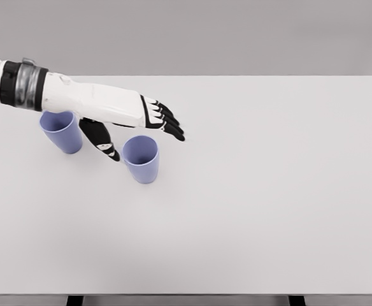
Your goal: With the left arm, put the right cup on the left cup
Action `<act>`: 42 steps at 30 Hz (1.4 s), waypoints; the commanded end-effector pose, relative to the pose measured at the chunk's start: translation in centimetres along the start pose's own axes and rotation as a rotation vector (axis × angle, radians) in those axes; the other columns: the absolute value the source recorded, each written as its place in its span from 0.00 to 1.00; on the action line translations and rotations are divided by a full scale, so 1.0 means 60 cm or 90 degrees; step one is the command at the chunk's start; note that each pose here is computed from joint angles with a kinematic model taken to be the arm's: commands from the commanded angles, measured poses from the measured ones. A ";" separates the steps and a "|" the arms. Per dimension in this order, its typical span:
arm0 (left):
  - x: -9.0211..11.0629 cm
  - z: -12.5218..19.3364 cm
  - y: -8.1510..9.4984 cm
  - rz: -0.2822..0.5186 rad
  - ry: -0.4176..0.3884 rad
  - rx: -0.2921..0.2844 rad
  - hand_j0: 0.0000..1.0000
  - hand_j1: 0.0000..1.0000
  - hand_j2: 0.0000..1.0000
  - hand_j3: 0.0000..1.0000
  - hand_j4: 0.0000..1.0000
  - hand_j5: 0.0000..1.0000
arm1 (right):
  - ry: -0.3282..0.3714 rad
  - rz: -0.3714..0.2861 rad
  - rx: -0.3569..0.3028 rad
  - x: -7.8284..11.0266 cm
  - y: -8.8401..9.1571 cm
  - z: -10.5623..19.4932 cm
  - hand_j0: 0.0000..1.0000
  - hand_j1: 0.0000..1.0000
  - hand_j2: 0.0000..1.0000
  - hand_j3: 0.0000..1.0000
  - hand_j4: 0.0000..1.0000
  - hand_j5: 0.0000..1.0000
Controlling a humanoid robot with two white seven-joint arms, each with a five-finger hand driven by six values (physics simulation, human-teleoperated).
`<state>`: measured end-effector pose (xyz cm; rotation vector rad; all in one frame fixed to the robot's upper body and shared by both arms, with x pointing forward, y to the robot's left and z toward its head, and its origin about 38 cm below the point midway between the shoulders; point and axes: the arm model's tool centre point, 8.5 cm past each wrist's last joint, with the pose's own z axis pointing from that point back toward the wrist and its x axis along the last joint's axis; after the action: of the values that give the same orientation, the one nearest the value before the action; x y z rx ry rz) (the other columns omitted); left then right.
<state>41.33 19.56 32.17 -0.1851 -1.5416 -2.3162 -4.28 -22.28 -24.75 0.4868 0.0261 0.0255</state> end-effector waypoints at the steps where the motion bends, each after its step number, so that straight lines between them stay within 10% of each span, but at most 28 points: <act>1: -0.009 0.010 -0.001 0.005 0.016 0.003 1.00 1.00 1.00 1.00 1.00 1.00 | 0.004 0.002 0.002 -0.002 0.001 0.000 1.00 1.00 1.00 1.00 1.00 1.00; 11: -0.061 0.010 -0.055 0.050 0.063 -0.012 1.00 1.00 1.00 1.00 1.00 1.00 | 0.001 0.000 0.000 -0.001 0.000 0.000 1.00 1.00 1.00 1.00 1.00 1.00; 42: -0.090 -0.031 -0.081 0.052 0.072 -0.024 1.00 1.00 1.00 1.00 1.00 1.00 | 0.001 0.000 0.000 -0.001 0.000 0.000 1.00 1.00 1.00 1.00 1.00 1.00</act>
<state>44.58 20.71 25.06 -0.1395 -1.4008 -2.2519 -4.34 -22.27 -24.74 0.4864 0.0280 0.0242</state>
